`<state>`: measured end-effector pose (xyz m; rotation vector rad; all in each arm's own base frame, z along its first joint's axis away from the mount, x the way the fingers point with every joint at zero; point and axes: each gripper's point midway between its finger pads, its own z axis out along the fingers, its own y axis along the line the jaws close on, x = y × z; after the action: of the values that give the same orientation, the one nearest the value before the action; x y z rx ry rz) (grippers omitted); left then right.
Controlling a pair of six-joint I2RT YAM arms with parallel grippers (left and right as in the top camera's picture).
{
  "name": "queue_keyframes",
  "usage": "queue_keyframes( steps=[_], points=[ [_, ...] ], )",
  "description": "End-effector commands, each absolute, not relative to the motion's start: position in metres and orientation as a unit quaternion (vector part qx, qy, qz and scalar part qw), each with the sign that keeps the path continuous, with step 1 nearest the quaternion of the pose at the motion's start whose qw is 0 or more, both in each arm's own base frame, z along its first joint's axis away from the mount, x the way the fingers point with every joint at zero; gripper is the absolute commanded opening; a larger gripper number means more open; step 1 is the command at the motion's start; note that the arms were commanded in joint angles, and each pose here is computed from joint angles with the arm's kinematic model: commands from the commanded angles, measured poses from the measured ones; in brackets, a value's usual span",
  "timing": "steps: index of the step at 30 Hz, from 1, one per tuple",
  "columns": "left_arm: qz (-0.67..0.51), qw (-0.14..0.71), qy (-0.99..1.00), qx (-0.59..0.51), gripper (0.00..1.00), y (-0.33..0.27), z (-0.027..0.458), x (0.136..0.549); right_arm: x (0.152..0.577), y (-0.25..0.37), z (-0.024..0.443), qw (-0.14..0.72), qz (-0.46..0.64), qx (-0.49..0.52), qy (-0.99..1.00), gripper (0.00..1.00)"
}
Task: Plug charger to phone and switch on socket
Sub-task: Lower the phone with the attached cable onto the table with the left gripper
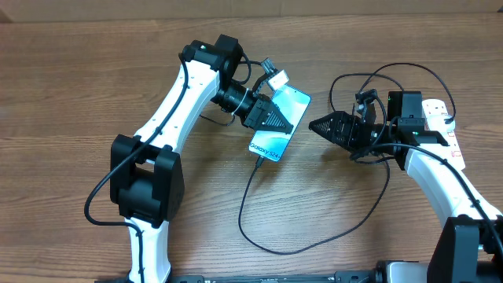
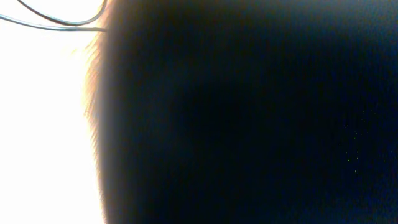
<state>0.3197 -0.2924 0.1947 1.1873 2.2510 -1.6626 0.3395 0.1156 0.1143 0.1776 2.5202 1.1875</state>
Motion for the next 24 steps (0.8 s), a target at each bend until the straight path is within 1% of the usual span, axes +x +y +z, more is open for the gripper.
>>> queue_keyframes(
  steps=[1,8,10,14,17,24],
  points=[
    [-0.539,0.067,0.734,0.409,0.04,-0.292,0.203,0.317,0.344,0.114,0.122,0.190,0.415,0.052,0.888,1.00],
    [-0.477,0.025,0.800,0.364,0.04,-0.288,0.177,0.325,0.344,0.108,0.115,0.186,0.393,0.065,0.898,1.00],
    [-0.454,0.012,0.829,0.326,0.04,-0.287,0.169,0.333,0.343,0.108,0.114,0.184,0.393,0.066,0.899,1.00],
    [-0.364,-0.010,0.906,0.214,0.04,-0.276,0.144,0.353,0.342,0.106,0.112,0.182,0.386,0.070,0.902,1.00],
    [-0.292,-0.008,0.945,0.146,0.04,-0.264,0.129,0.365,0.342,0.102,0.108,0.181,0.372,0.076,0.907,1.00],
    [-0.154,0.030,0.986,0.055,0.04,-0.240,0.108,0.383,0.344,0.084,0.094,0.184,0.314,0.098,0.926,1.00]
  ],
)
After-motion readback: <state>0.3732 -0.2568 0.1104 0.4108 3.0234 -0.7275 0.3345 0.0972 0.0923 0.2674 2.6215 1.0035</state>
